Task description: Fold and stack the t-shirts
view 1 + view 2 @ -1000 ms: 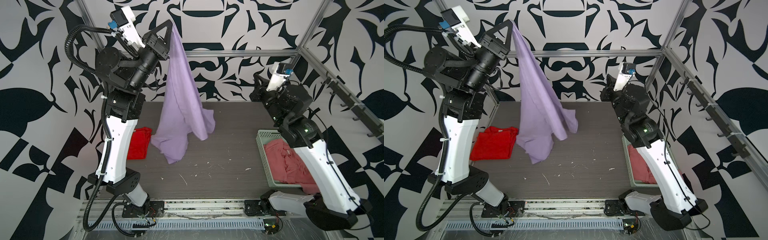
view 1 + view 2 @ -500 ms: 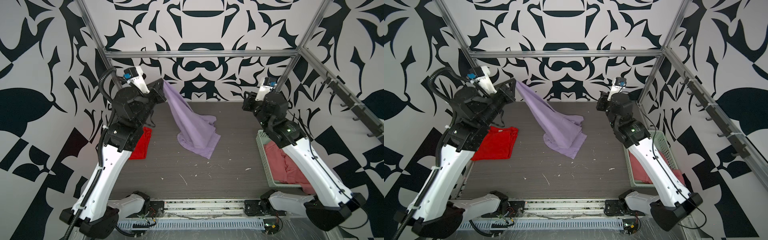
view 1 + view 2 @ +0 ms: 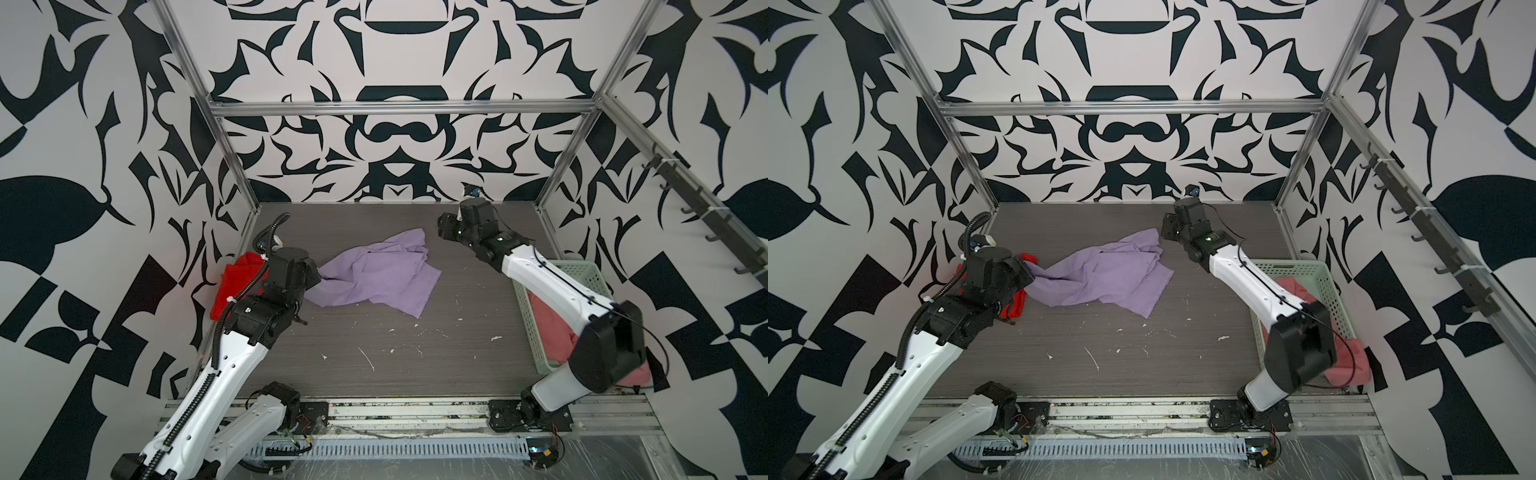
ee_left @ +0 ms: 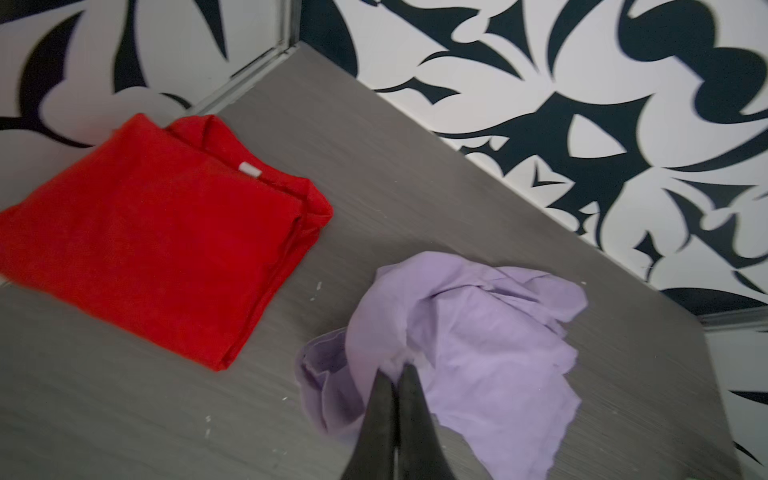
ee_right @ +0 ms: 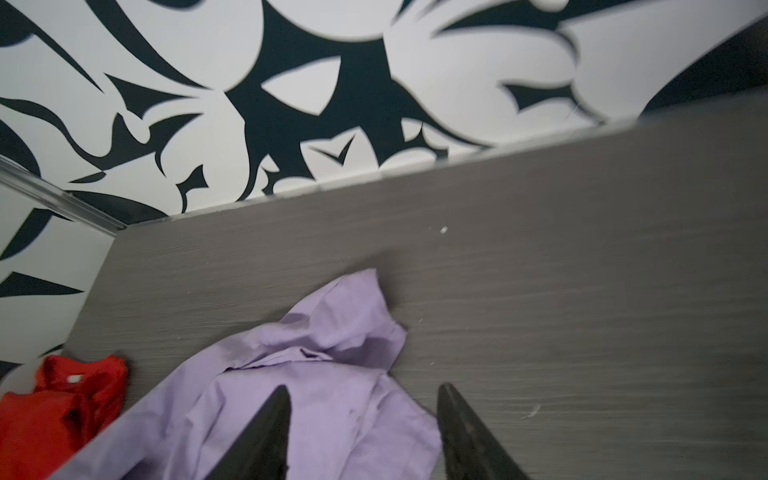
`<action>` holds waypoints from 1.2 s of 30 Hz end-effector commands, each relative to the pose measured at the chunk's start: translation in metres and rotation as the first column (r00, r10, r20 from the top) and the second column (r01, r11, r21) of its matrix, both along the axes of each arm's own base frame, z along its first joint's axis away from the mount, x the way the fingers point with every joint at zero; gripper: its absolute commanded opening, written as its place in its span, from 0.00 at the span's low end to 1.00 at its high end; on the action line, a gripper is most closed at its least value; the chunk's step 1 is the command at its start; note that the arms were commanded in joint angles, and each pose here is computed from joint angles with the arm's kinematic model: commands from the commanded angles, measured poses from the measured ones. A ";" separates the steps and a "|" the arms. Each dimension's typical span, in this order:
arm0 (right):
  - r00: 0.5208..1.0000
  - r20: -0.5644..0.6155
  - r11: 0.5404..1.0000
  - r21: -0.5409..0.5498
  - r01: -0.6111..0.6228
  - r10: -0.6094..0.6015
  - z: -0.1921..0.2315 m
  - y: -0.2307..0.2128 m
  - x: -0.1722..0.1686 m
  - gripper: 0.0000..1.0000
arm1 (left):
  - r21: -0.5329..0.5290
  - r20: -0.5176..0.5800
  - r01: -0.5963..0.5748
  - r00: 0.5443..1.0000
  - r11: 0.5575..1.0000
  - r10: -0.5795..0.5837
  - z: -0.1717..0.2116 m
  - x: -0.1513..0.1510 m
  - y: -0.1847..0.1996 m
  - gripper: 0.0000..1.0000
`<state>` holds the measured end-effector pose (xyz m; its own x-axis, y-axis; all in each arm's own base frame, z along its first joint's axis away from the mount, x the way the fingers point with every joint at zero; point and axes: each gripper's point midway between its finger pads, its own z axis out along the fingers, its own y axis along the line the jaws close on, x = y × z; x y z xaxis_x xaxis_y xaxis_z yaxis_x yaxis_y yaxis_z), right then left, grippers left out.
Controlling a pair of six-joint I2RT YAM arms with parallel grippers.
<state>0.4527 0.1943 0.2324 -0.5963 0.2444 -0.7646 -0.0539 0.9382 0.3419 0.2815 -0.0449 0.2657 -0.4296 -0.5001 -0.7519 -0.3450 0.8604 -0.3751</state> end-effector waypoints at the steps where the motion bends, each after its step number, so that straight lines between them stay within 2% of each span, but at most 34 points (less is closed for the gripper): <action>1: 0.998 0.037 0.993 0.108 -0.051 0.047 0.001 0.023 0.033 0.65 | 0.055 -0.069 -0.095 0.993 0.994 0.098 -0.018 -0.012 0.020 0.00; 2: 0.998 0.023 0.991 0.121 -0.056 0.053 -0.006 0.025 0.044 0.66 | 0.053 -0.072 -0.096 0.992 0.994 0.100 -0.021 -0.011 0.020 0.00; 3: 0.997 0.012 0.988 0.138 -0.074 0.073 -0.013 0.029 0.055 0.72 | 0.041 -0.078 -0.091 0.993 0.995 0.094 -0.024 -0.011 0.017 0.00; 6: 0.992 -0.021 0.982 0.146 -0.118 0.123 -0.034 0.039 0.082 0.79 | 0.021 -0.081 -0.102 0.991 0.995 0.103 -0.028 -0.010 0.016 0.00; 11: 0.986 -0.108 0.987 0.114 -0.114 0.127 -0.071 0.043 0.110 0.81 | 0.022 -0.055 -0.135 0.989 0.991 0.136 -0.024 -0.010 0.021 0.00; 16: 0.969 -0.166 0.972 0.175 -0.155 0.184 -0.101 0.060 0.115 0.79 | 0.021 -0.052 -0.157 0.986 0.987 0.158 -0.025 -0.009 0.024 0.00; 20: 0.951 -0.207 0.952 0.253 -0.173 0.228 -0.113 0.075 0.109 0.67 | 0.028 -0.056 -0.169 0.984 0.985 0.171 -0.026 -0.007 0.024 0.00; 23: 0.941 -0.232 0.950 0.251 -0.186 0.246 -0.120 0.081 0.094 0.63 | 0.028 -0.052 -0.176 0.983 0.984 0.177 -0.026 -0.004 0.024 0.00; 26: 0.933 -0.267 0.954 0.241 -0.178 0.242 -0.130 0.079 0.082 0.53 | 0.027 -0.039 -0.173 0.984 0.985 0.174 -0.022 -0.001 0.023 0.00; 27: 0.933 -0.271 0.956 0.236 -0.173 0.236 -0.133 0.077 0.081 0.37 | 0.026 -0.033 -0.173 0.984 0.985 0.173 -0.021 0.000 0.023 0.00; 29: 0.935 -0.276 0.961 0.228 -0.160 0.221 -0.134 0.073 0.080 0.14 | 0.028 -0.022 -0.166 0.986 0.986 0.167 -0.018 0.001 0.022 0.00; 31: 0.943 -0.262 0.965 0.217 -0.150 0.205 -0.123 0.068 0.082 0.00 | 0.037 -0.016 -0.161 0.987 0.986 0.161 -0.015 0.002 0.023 0.00; 34: 0.971 -0.187 0.977 0.180 -0.117 0.150 -0.075 0.052 0.081 0.00 | 0.053 0.002 -0.162 0.987 0.985 0.162 -0.006 -0.001 0.026 0.00; 36: 0.989 -0.099 0.984 0.149 -0.093 0.108 -0.026 0.035 0.075 0.00 | 0.058 0.031 -0.168 0.986 0.984 0.166 0.004 -0.006 0.031 0.00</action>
